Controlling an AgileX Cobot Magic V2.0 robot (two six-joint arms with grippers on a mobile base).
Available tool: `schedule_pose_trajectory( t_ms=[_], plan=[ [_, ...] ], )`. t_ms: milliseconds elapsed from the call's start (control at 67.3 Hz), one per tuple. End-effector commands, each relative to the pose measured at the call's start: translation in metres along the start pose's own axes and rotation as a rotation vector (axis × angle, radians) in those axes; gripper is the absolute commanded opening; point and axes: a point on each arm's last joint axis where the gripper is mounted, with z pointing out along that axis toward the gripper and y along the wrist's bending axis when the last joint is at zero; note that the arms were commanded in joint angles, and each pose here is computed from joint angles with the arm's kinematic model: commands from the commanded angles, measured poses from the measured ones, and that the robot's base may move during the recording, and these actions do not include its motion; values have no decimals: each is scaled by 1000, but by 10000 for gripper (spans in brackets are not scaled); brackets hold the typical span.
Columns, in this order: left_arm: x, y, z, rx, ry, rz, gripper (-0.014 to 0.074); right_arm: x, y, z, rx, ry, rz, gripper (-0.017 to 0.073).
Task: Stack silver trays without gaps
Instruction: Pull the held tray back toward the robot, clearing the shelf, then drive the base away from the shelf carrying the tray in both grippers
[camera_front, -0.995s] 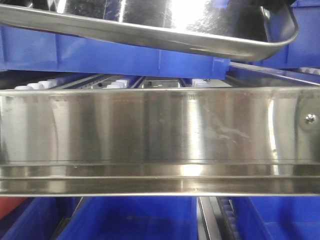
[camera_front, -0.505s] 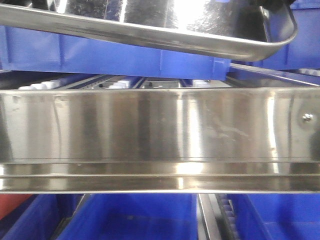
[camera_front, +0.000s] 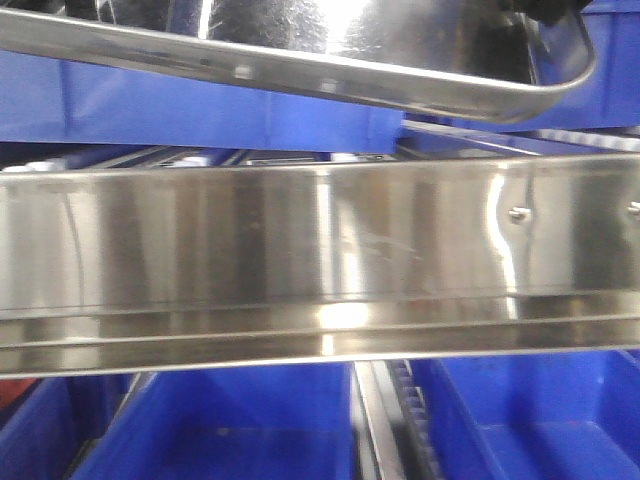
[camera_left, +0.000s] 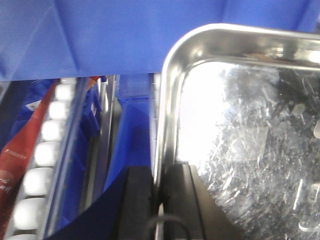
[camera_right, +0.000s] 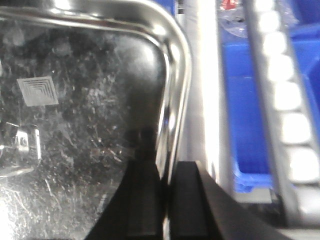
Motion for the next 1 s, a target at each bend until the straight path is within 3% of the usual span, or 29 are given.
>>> schedule_pose_trajectory(
  t_ms=[0,981],
  plan=[
    [-4,-6,0,47,-43,15,-16,-6,8,-5,-86,-46,-8,-16],
    [-4,-6,0,48,-43,15,-16,-6,10,-5,-99,-53,-8,-16]
  ],
)
